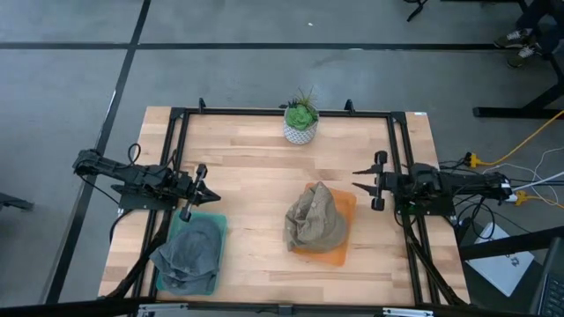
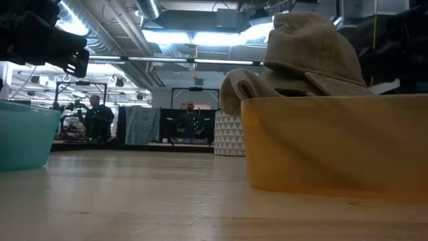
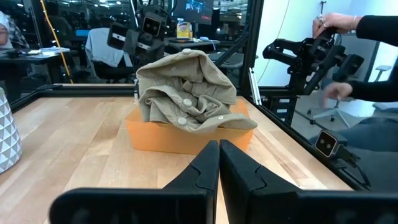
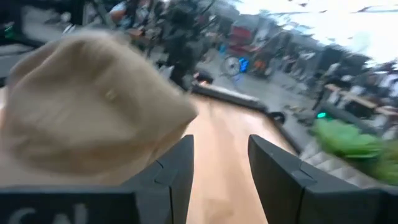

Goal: Pick & Place hat
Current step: Return to Home Position

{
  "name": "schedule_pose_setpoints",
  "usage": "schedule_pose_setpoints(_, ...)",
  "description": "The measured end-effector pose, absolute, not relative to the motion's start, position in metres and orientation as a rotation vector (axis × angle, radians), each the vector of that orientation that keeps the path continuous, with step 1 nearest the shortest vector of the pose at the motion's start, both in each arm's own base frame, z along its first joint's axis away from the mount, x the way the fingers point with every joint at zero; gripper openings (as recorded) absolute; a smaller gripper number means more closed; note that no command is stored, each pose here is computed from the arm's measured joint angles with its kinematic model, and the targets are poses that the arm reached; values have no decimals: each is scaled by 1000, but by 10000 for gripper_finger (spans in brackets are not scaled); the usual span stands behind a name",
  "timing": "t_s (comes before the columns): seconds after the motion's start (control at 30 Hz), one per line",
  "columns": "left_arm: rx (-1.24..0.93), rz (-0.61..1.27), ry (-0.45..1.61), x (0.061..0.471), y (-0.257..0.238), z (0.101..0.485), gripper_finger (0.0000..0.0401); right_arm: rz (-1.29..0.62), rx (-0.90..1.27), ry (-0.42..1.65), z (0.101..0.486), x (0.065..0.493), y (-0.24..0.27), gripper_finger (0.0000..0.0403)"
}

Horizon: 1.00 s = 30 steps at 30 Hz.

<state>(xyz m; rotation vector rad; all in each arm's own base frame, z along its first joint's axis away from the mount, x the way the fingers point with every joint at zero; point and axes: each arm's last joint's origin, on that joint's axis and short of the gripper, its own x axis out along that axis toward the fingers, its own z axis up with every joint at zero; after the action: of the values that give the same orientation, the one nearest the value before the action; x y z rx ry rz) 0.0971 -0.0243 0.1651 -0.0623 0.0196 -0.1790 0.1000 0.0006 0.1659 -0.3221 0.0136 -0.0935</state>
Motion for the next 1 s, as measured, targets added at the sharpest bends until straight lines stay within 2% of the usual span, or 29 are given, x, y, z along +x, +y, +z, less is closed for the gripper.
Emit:
schedule_pose_setpoints(0.2, -62, -179, 20, 97, -24, 165, 9, 52, -323, 130, 154, 107, 3, 152)
schedule_pose_setpoints(0.33, -62, -179, 20, 97, -24, 165, 12, 69, -322, 164, 151, 108, 3, 152)
schedule_pose_setpoints(0.7, -62, -179, 20, 97, -24, 165, 10, 44, -322, 11, 165, 102, 3, 152)
schedule_pose_setpoints(1.0, -62, -179, 20, 97, -24, 165, 8, 45, -323, 13, 164, 101, 3, 152)
